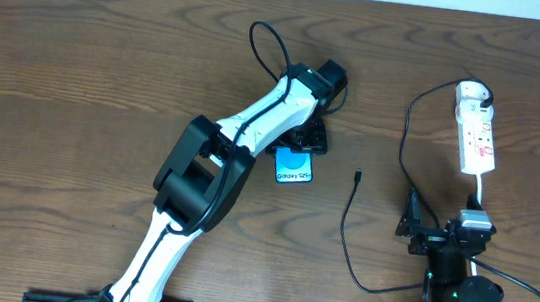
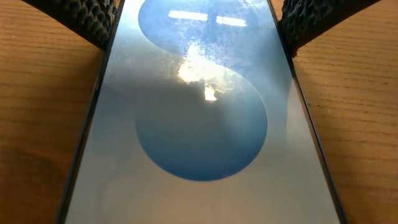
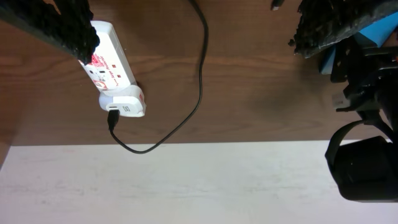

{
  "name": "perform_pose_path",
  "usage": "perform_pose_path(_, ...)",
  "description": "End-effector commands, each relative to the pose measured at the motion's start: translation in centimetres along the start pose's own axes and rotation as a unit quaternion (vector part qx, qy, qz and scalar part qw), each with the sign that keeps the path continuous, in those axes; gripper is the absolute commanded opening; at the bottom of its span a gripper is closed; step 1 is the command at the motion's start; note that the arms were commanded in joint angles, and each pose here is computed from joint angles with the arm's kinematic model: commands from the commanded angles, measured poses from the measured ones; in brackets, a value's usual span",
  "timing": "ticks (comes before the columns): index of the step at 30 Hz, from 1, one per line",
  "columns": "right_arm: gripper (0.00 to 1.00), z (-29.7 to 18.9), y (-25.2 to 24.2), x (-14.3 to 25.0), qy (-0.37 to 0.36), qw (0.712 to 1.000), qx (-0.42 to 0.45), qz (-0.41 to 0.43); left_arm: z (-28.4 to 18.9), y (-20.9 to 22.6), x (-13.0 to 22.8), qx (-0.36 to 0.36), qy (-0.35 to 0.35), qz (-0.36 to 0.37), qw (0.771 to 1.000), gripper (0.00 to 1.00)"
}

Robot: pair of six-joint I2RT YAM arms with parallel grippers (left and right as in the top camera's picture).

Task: Plug charger to phone and switch on socket
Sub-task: 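Lift the phone's top end with the left gripper, tilting it up, then raise the phone upright and pull it back toward the left arm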

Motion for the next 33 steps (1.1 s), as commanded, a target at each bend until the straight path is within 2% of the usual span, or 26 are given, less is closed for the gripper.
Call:
perform_pose_path(1,0.99,0.0,0.0,0.1,0.001,1.0,0.0,0.003,0.6,1.1,0.2,-0.01,0.015,-0.013,1.0,0.77)
perform_pose_path(13,0.99,0.0,0.0,0.1,0.001,1.0,0.0,0.003,-2.4,1.2,0.7,0.009,0.011,-0.016,1.0,0.76)
perform_pose_path(29,0.99,0.0,0.0,0.1,0.001,1.0,0.0,0.003,-9.1,-1.2,2.5,0.141,0.009,0.009,0.99,0.76)
perform_pose_path(33,0.99,0.0,0.0,0.1,0.001,1.0,0.0,0.003,-10.2,-1.9,3.1,0.187,0.03,0.013,0.982,0.76)
Point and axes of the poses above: each gripper's point midway between its finger pads, its own z axis out along the fingers, its own y axis along the line the jaws close on, x = y × z, the point moved 5 cm from there along -z, back along the fingers, and after that the axes turned 6 degrees about z, right-handed, at the moved point
